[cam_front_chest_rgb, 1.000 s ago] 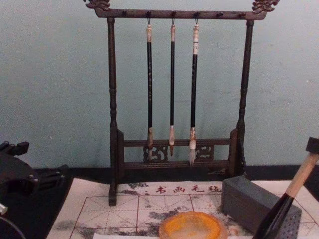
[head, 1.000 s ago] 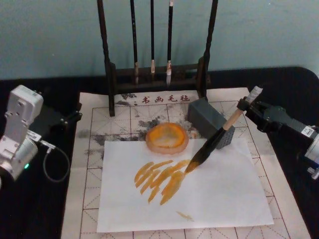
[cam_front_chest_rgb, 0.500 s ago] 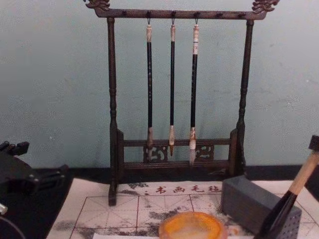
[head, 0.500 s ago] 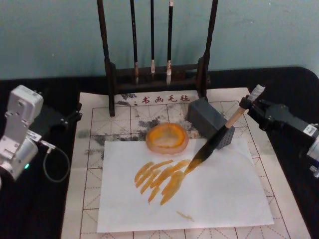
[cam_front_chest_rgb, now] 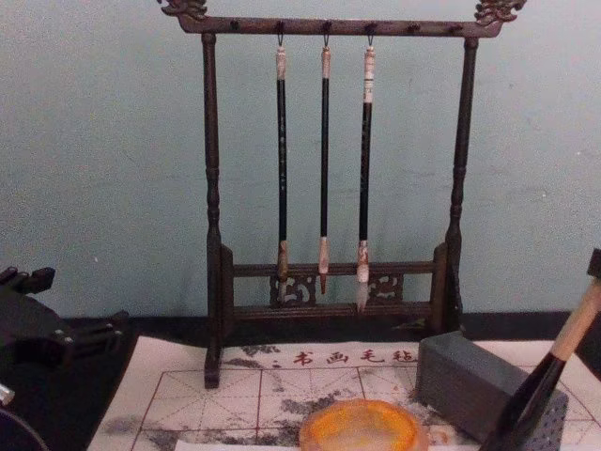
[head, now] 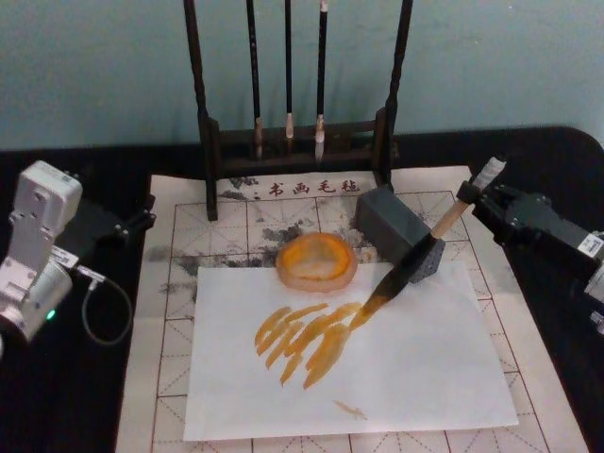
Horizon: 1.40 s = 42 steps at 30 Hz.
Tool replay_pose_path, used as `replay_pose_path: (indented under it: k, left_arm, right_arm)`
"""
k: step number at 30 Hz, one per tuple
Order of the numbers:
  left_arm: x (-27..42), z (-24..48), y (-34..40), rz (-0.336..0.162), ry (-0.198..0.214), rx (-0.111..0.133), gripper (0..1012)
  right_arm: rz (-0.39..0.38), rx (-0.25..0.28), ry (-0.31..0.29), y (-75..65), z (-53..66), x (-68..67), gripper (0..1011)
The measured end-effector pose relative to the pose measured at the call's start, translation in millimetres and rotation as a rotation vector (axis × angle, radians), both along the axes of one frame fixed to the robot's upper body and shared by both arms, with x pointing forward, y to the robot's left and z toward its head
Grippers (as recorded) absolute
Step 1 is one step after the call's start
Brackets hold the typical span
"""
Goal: Pick up the brush from the inkstone, write on the paper, then place the brush back to its original position.
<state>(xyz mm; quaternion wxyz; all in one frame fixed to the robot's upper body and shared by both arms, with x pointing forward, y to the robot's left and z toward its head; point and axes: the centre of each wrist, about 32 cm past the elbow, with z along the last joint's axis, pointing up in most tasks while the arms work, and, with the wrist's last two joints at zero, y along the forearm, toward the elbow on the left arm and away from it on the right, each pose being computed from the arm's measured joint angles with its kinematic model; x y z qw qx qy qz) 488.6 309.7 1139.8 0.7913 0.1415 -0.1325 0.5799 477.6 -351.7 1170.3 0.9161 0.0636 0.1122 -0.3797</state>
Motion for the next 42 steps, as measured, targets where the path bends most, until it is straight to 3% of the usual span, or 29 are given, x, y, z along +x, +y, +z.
replay_pose_path:
  k: [32, 37, 42]
  left_arm:
    - [0.0, 0.0, 0.0, 0.000, 0.000, 0.000, 1001]
    - [0.0, 0.0, 0.0, 0.000, 0.000, 0.000, 1001]
    - [0.0, 0.0, 0.0, 0.000, 0.000, 0.000, 1001]
  right_arm:
    - [0.007, -0.010, -0.055, -2.8, 7.3, -1.5, 181]
    - [0.001, 0.026, -0.057, -3.4, 10.9, -2.5, 181]
    - [-0.016, 0.100, -0.031, -2.6, 13.8, -1.9, 181]
